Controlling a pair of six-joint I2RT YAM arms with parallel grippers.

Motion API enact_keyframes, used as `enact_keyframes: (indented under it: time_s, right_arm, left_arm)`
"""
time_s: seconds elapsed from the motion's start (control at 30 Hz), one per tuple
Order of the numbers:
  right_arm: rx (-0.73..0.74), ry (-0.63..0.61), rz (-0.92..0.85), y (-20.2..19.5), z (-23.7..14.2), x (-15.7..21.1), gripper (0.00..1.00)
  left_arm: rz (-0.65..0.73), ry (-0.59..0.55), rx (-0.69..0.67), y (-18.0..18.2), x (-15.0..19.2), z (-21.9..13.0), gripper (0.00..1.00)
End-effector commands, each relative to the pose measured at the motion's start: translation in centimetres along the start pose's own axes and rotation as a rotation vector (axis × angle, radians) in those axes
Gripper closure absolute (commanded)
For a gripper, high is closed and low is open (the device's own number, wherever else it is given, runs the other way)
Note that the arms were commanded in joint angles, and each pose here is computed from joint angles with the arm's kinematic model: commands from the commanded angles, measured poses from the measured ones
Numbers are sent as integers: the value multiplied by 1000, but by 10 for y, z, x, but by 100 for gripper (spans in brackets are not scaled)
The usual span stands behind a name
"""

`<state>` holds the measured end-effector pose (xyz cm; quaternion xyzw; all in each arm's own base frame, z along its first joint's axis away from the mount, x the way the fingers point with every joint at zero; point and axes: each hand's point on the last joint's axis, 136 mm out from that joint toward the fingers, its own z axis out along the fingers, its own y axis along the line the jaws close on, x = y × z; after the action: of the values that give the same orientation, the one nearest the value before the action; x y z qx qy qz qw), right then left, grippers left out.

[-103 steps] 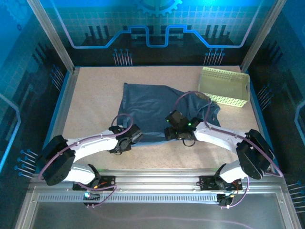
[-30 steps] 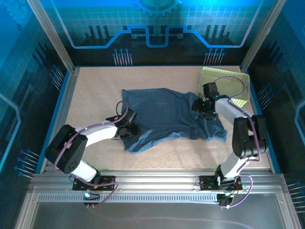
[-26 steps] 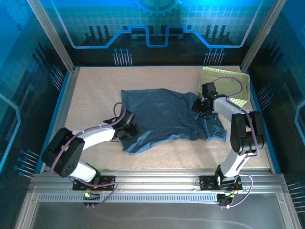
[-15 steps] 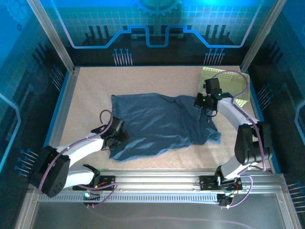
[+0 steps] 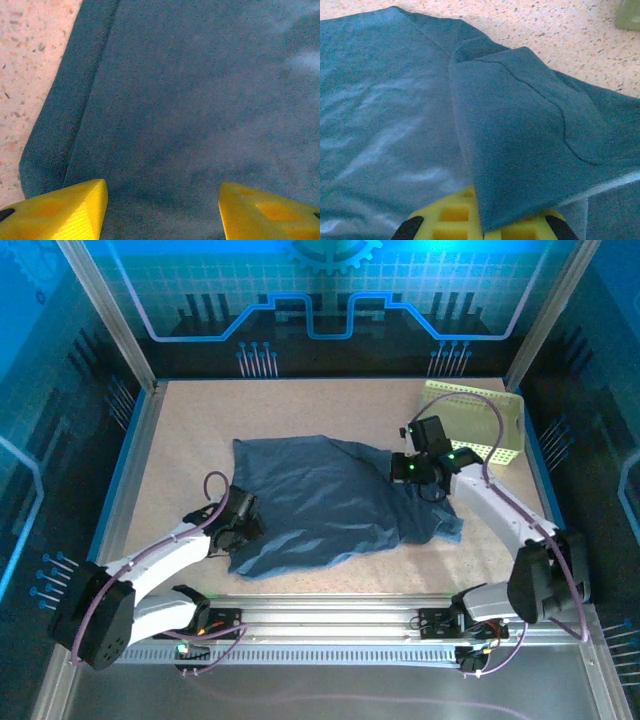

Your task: Fold the inside-out t-shirt

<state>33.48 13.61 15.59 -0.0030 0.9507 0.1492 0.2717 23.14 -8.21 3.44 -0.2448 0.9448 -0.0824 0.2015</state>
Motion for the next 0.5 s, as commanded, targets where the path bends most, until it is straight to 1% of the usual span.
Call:
enact_keyframes:
  time_s: [0.0,0.1,0.17,0.23,0.33,0.4,0.43,0.47]
  right_arm:
    - [-208,4,7,41,-36,11,98]
    - [-265,-19,29,52,-56,16,97]
    - [-235,-24,62,42,-55,22,96]
    - [-158,-21,121,19,-43,31,95]
    - [-134,40,256,-19,-8,50,95]
    - [-91,83,321,-44,15,60,95]
    - [-66,96,341,-55,22,62,93]
    - [-28,114,360,-67,30,65,86]
  left_arm:
    - [28,-30,-1,-4,-11,-9,39]
    - [25,-35,-4,-4,-13,-7,38]
    - [22,-37,-1,-6,-14,-6,38]
    - [23,-39,1,-8,-15,-5,38]
    - [31,-38,2,-10,-17,-5,38]
    - [36,-39,2,-11,-18,-5,38]
    - [39,-38,3,-12,-18,-6,38]
    - [42,-39,5,-13,-19,-6,38]
